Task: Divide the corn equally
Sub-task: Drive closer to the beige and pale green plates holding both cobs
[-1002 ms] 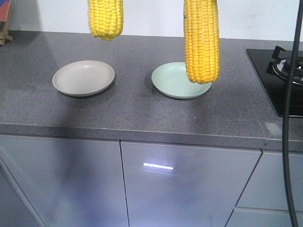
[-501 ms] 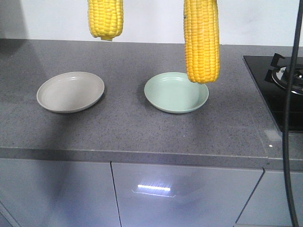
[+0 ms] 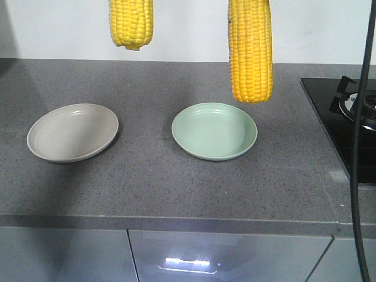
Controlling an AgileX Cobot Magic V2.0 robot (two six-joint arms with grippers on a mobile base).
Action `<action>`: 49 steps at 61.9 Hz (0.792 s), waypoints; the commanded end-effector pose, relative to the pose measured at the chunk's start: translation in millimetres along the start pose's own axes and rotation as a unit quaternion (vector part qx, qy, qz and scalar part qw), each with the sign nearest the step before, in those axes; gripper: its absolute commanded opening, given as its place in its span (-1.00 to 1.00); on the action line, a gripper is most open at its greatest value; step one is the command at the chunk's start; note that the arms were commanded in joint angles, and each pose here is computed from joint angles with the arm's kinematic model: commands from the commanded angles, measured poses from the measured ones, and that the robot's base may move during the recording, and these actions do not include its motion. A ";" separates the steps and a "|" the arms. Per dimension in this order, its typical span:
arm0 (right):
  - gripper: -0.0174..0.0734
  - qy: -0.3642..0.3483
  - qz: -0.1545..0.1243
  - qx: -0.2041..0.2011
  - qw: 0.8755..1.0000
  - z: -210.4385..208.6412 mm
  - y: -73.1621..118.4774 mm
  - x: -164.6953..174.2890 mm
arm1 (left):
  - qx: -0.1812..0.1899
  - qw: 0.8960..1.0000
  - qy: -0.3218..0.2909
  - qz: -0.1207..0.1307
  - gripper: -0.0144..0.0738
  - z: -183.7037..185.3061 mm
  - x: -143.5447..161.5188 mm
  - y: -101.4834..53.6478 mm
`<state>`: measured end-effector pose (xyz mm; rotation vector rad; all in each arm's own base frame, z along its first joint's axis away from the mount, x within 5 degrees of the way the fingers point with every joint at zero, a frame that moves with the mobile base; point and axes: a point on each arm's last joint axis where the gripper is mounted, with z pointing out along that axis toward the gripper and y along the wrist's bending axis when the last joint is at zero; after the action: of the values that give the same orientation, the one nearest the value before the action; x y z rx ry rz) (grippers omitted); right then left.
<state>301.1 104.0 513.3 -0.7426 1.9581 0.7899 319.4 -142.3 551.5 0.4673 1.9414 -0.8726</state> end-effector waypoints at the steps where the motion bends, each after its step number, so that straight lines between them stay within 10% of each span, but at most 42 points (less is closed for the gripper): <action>1: -0.62 -0.023 -0.015 -0.017 0.999 -17.3 18.5 -7.1 | 0.022 0.999 -0.042 0.012 -0.69 -24.9 -8.5 -21.1; 49: -0.62 -0.023 -0.015 -0.017 0.999 -17.3 18.5 -7.1 | 0.022 0.999 -0.042 0.012 -0.69 -24.9 -8.5 -21.1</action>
<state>301.1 104.0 513.3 -0.7426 1.9581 0.7899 319.4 -142.3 551.5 0.4673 1.9414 -0.8726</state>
